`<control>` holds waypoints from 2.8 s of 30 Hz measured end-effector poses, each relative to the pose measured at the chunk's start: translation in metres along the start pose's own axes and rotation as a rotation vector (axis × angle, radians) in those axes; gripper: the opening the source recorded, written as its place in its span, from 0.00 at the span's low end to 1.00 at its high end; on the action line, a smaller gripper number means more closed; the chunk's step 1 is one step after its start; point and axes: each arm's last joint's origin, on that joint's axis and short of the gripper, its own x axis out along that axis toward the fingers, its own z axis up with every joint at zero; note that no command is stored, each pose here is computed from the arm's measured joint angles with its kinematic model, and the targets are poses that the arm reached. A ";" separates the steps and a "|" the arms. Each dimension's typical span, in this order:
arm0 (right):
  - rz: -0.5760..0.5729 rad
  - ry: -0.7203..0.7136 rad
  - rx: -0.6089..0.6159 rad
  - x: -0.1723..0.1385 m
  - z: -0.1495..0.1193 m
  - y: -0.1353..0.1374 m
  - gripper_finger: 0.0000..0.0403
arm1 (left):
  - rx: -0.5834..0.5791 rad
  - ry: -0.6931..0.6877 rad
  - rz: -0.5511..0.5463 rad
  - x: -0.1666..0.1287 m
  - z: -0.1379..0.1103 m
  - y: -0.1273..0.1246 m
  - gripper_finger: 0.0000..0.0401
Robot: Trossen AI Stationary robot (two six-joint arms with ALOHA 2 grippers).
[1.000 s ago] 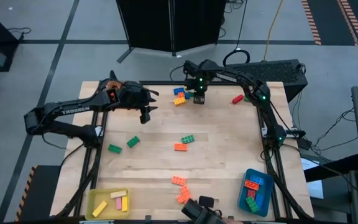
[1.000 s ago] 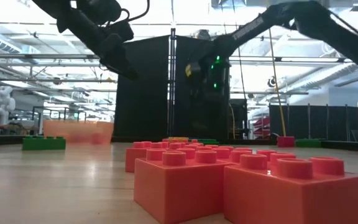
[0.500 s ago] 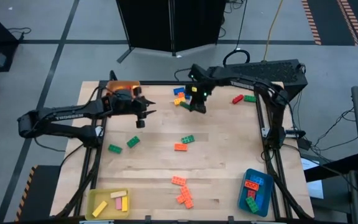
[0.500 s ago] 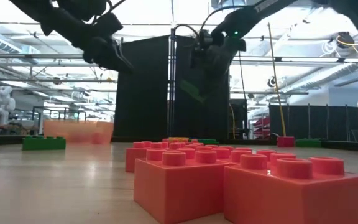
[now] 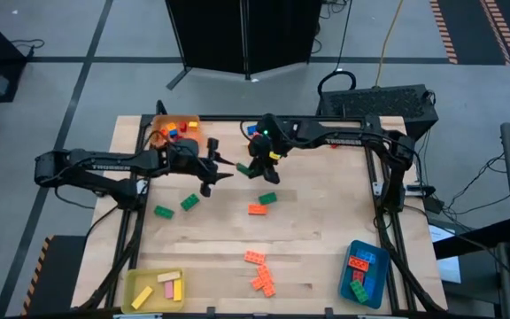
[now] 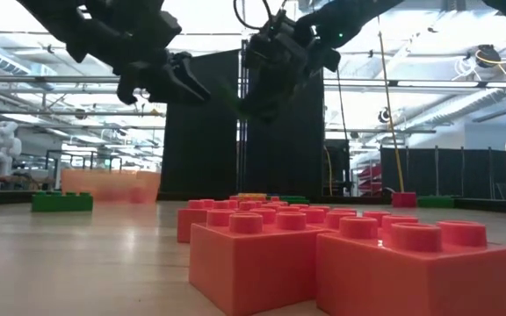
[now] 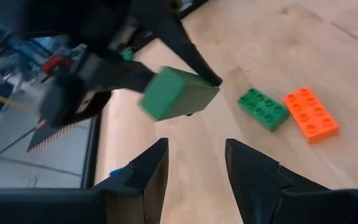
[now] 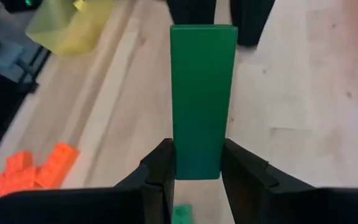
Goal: Sort blocks by size
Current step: Put the green block into the yellow bin
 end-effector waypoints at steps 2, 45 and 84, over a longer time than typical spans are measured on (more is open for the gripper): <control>0.007 -0.004 0.025 0.002 0.001 0.002 0.23 | 0.022 -0.014 -0.001 0.004 0.002 -0.002 0.40; 0.125 0.112 0.075 0.024 -0.006 0.037 0.23 | 0.262 -0.202 -0.082 0.032 0.022 -0.029 0.40; -0.222 0.155 0.183 0.007 -0.008 0.022 0.44 | -0.295 0.004 0.032 -0.052 0.049 -0.052 0.11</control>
